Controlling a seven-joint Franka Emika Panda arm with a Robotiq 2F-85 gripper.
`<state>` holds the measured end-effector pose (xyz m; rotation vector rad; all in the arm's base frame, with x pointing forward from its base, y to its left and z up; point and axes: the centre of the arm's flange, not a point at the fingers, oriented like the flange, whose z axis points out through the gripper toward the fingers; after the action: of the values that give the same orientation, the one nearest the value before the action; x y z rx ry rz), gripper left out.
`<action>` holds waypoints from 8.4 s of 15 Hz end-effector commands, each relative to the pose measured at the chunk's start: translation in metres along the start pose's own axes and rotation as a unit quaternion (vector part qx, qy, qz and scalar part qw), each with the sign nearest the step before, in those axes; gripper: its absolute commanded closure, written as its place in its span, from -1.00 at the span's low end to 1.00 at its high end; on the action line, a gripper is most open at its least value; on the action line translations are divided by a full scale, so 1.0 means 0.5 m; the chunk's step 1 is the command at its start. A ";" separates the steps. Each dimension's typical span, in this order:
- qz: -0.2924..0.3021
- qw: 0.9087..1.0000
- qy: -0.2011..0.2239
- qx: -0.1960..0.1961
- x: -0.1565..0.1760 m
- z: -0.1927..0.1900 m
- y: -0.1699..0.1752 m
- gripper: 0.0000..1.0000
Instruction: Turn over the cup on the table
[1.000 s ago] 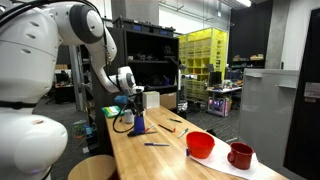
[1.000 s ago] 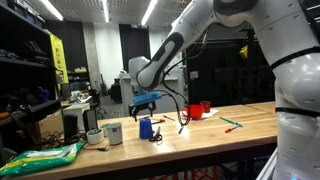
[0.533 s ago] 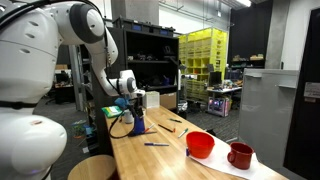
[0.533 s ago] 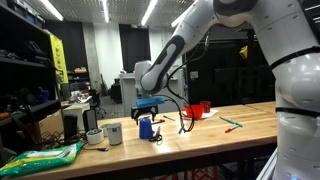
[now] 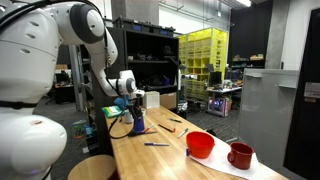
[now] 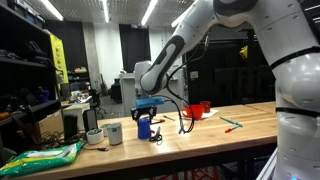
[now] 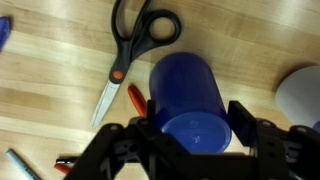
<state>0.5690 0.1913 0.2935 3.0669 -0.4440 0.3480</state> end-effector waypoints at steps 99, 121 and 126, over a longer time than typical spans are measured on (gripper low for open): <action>-0.194 0.969 -0.052 -0.146 0.271 -0.130 -0.292 -1.00; -0.201 0.968 -0.062 -0.138 0.230 -0.158 -0.238 -1.00; -0.198 0.968 -0.056 -0.144 0.281 -0.153 -0.276 -1.00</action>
<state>0.7228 0.2889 0.4004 2.8025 0.1157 0.0844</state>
